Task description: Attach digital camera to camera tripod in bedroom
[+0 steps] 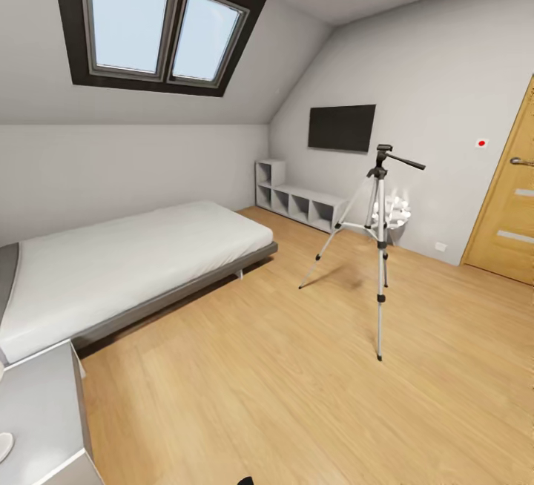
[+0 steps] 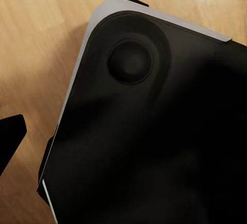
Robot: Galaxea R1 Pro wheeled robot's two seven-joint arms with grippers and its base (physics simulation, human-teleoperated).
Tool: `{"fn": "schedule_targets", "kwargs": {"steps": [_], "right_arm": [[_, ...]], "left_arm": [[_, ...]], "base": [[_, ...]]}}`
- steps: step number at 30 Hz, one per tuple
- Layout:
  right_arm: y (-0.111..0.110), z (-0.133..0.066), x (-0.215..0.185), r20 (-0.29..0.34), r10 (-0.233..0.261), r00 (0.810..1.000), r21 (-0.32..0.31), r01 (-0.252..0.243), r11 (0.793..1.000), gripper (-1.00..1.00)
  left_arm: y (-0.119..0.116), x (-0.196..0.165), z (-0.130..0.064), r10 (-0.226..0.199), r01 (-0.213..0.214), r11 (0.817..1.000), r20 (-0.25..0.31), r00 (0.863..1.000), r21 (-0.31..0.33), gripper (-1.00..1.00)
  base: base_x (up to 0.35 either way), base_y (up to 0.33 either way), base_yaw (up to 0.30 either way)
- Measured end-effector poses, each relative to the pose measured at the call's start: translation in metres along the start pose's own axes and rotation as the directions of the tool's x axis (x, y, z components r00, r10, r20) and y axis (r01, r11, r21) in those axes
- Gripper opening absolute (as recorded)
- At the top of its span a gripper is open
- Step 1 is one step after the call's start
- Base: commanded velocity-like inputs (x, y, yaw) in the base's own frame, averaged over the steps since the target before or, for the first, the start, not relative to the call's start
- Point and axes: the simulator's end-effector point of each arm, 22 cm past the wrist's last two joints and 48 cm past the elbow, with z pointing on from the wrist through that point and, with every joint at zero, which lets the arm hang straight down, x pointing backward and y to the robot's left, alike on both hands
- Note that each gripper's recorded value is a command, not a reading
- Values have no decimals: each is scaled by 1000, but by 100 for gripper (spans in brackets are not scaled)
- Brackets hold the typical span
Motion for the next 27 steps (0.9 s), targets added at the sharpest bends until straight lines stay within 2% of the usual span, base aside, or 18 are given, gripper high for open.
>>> {"fn": "schedule_targets", "kwargs": {"steps": [27], "right_arm": [[2, 0, 0, 2, -13, 1000, -10, 13, 1000, 100]], "left_arm": [[0, 0, 0, 0, 0, 1000, 0, 1000, -1, 100]], "base": [[0, 0, -4]]}}
